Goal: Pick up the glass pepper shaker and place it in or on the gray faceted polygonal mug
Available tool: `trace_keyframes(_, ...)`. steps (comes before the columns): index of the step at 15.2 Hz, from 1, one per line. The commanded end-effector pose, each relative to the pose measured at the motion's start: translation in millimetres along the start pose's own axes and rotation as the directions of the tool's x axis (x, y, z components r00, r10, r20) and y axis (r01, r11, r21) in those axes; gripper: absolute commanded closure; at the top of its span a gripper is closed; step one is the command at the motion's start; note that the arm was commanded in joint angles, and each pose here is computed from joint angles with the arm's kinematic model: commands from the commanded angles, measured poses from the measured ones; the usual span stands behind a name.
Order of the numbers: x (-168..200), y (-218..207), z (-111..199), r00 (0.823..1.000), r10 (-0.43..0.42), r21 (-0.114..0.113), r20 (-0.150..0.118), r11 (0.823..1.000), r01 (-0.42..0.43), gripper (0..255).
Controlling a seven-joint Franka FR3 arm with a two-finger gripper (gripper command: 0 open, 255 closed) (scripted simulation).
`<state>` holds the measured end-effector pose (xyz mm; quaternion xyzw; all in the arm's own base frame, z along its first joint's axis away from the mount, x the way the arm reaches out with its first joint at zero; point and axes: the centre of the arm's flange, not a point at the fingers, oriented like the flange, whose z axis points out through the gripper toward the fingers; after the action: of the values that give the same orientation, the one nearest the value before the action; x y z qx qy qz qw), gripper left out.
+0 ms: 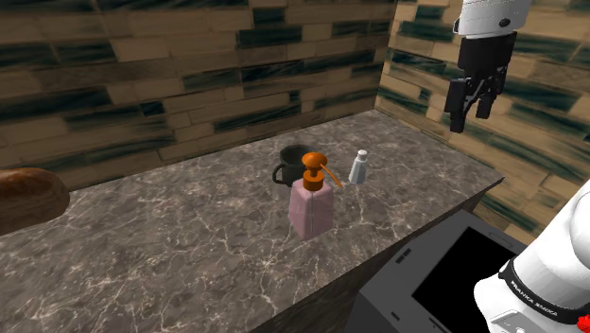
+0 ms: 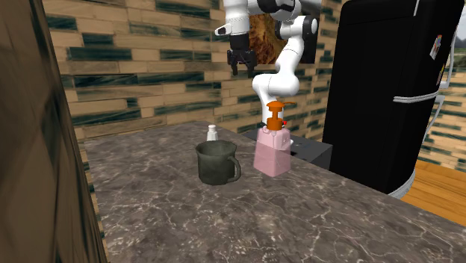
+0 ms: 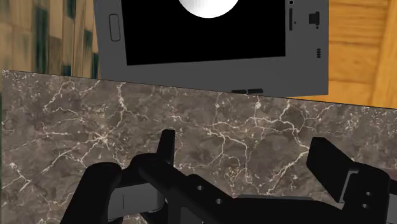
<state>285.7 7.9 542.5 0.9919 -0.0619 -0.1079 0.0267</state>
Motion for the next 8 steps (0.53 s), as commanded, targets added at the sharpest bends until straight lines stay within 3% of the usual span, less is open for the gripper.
trace_keyframes(1, 0.0, 0.0, 0.0, 1.000, 0.000, 0.000, 0.000, 1.000, 0.000, 0)
trace_keyframes(8, 64.1, -29.5, 42.1, 0.996, -0.002, -0.018, -0.090, 1.000, 0.001, 0)
